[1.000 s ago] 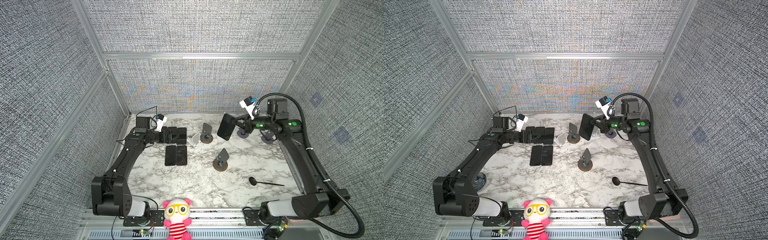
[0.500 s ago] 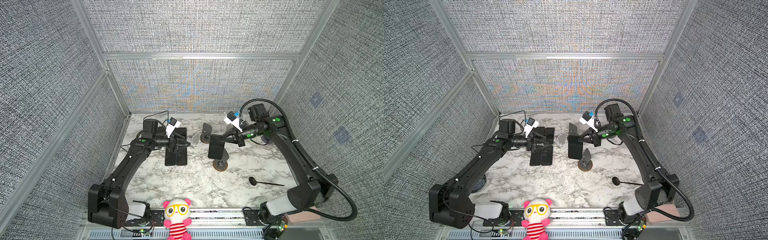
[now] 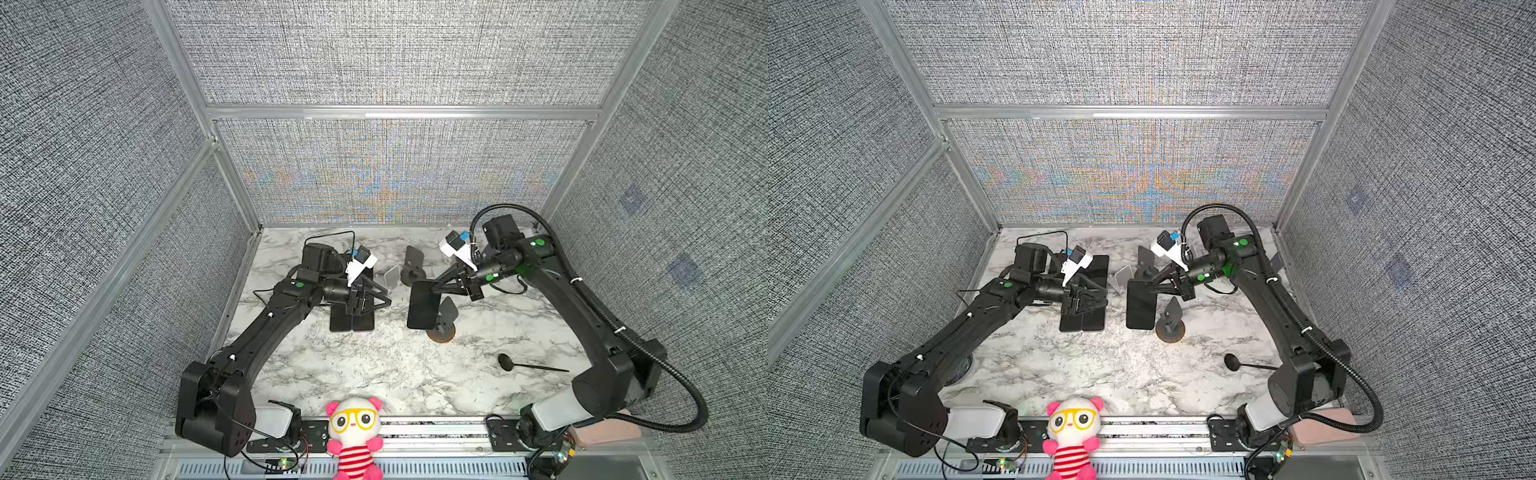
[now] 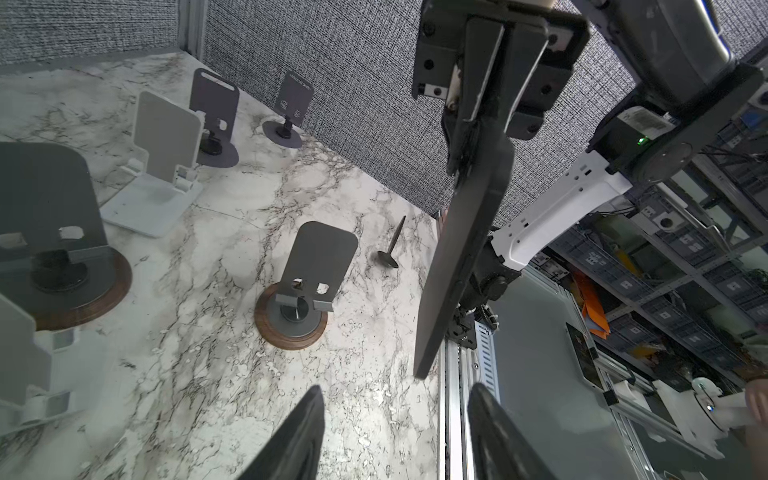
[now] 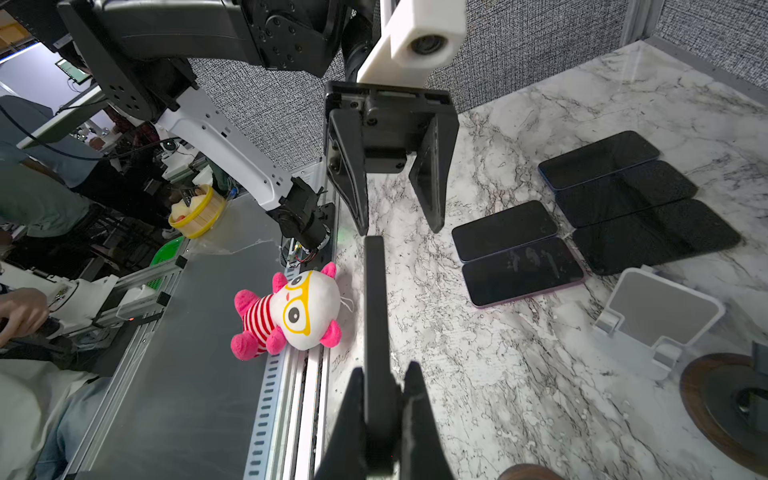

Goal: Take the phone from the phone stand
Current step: 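Close left gripper on the black phone held by the right gripper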

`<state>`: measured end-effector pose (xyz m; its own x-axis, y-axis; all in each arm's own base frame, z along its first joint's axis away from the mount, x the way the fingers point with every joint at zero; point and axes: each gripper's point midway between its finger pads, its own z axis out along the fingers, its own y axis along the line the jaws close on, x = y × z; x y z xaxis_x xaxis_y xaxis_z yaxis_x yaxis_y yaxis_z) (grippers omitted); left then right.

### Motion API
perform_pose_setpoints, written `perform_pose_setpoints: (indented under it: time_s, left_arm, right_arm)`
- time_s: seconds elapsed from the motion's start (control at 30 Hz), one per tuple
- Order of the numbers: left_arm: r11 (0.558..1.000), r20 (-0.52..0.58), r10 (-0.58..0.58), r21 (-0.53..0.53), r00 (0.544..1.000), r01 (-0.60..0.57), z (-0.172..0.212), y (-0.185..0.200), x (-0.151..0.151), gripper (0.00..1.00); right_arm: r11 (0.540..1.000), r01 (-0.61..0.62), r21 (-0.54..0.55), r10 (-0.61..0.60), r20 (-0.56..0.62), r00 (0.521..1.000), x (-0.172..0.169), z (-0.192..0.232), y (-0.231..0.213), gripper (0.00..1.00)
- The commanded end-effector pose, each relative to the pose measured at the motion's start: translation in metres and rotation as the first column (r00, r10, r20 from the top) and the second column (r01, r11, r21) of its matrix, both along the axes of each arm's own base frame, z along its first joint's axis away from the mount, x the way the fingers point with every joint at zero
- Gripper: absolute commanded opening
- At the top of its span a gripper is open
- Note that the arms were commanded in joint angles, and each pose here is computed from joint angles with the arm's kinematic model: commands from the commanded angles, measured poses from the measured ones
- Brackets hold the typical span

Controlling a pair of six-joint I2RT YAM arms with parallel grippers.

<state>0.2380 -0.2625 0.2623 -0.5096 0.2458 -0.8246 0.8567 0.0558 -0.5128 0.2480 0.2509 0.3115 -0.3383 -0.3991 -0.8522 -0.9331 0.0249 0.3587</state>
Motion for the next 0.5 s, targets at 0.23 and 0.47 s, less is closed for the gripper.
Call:
perform_pose_setpoints:
  time_s: [0.23, 0.47]
  left_arm:
    - [0.997, 0.028, -0.062, -0.038, 0.998, 0.063, 0.006, -0.013, -0.012, 0.57]
    - [0.996, 0.024, -0.079, -0.047, 0.997, 0.08, 0.005, -0.02, -0.016, 0.56]
  right_arm:
    - [0.997, -0.019, 0.071, 0.019, 0.005, 1.0, 0.002, 0.012, 0.013, 0.0]
    - [0.996, -0.034, 0.077, 0.034, -0.01, 0.999, 0.002, 0.009, 0.022, 0.0]
